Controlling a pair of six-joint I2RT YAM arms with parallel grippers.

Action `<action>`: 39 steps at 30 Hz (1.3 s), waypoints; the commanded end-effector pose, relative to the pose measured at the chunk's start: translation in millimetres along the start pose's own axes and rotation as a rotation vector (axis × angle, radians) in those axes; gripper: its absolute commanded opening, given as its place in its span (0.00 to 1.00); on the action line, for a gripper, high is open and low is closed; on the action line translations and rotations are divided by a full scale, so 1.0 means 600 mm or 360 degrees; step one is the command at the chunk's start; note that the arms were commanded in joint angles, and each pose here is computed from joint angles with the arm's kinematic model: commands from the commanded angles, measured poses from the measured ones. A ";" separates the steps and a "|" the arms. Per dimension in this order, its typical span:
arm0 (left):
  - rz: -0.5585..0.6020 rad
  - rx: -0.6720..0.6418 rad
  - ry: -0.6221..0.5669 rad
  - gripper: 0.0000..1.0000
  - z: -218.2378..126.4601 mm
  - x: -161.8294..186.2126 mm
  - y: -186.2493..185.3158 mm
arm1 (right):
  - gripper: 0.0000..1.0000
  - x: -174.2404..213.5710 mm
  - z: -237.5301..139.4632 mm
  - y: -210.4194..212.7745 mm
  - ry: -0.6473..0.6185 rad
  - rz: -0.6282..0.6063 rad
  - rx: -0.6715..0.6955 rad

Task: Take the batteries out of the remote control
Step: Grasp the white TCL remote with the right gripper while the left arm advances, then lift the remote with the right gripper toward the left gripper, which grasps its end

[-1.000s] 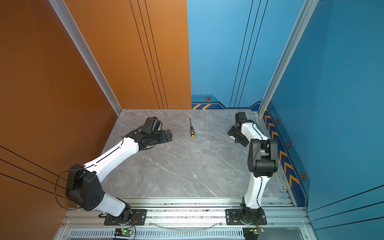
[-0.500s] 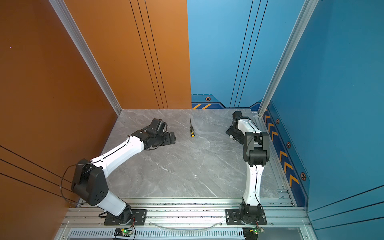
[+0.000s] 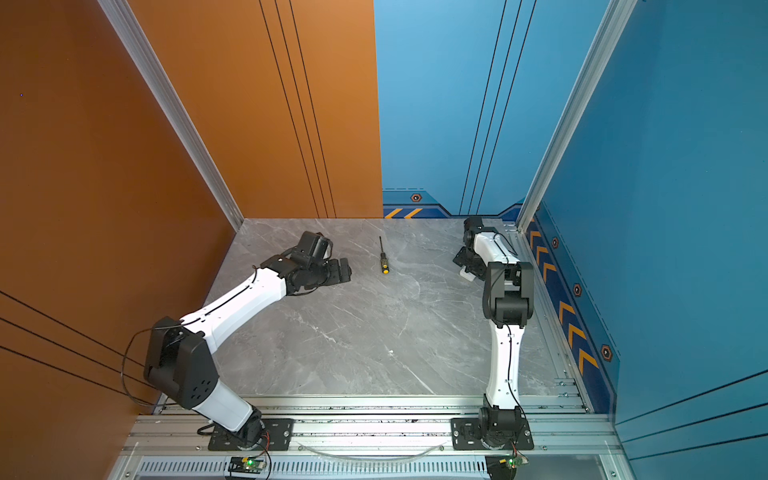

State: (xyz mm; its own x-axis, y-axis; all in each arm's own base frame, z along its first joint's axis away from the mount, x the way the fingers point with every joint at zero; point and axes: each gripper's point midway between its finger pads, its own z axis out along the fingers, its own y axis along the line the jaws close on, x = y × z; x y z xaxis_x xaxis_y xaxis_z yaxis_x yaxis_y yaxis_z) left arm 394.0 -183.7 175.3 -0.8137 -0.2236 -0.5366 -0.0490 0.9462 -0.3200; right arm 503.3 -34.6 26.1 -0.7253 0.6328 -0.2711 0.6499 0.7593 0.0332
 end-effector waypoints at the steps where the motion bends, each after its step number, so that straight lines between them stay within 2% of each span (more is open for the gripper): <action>1: 0.0008 0.0008 0.0017 0.98 -0.001 -0.011 -0.001 | 0.82 0.008 0.003 -0.013 0.0037 -0.0058 0.0066; 3: 0.0005 0.0009 0.0006 0.98 -0.004 -0.017 0.000 | 0.80 0.008 0.004 -0.011 0.0037 -0.0076 0.0064; 7: -0.0008 0.0010 -0.0008 0.98 -0.006 -0.025 0.003 | 0.68 0.010 0.005 -0.012 0.0048 -0.0098 0.0060; 10: -0.0029 0.0008 -0.0016 0.98 -0.007 -0.030 0.007 | 0.64 0.011 0.000 -0.014 0.0040 -0.0113 0.0066; 15: -0.0099 0.0033 -0.0024 0.98 -0.009 -0.040 0.005 | 0.45 0.013 -0.022 -0.010 0.0005 -0.0147 0.0034; 21: -0.0235 0.0242 -0.0044 0.98 -0.014 -0.075 -0.041 | 0.32 0.039 -0.081 0.036 -0.0093 -0.0317 -0.0218; 25: -0.0320 0.0424 -0.0077 0.98 -0.020 -0.104 -0.087 | 0.30 0.067 -0.165 0.082 -0.0302 -0.0599 -0.0373; 27: -0.0334 0.0525 -0.0097 0.98 -0.021 -0.118 -0.109 | 0.34 0.094 -0.216 0.113 -0.0461 -0.0805 -0.0460; 30: -0.0345 0.0690 -0.0136 0.98 -0.025 -0.136 -0.143 | 0.35 0.152 -0.281 0.150 -0.0681 -0.1089 -0.0587; 32: -0.0352 0.0793 -0.0156 0.98 -0.032 -0.143 -0.163 | 0.35 0.188 -0.313 0.166 -0.0774 -0.1210 -0.0678; 36: -0.0312 0.1097 -0.0274 0.98 -0.076 -0.162 -0.213 | 0.35 0.229 -0.349 0.178 -0.0803 -0.1277 -0.0826; 39: -0.0303 0.1198 -0.0263 0.98 -0.084 -0.146 -0.230 | 0.35 0.254 -0.375 0.192 -0.0811 -0.1361 -0.0926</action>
State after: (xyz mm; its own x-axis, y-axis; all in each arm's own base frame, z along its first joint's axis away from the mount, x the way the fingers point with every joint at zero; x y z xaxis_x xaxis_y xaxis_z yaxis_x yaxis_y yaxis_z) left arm 456.7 -262.3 273.9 -0.7344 -0.4631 -0.4962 0.1524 0.5999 -0.7854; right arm 414.3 172.9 188.5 -0.6831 -0.1189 -0.7206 -0.2380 0.9691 0.0657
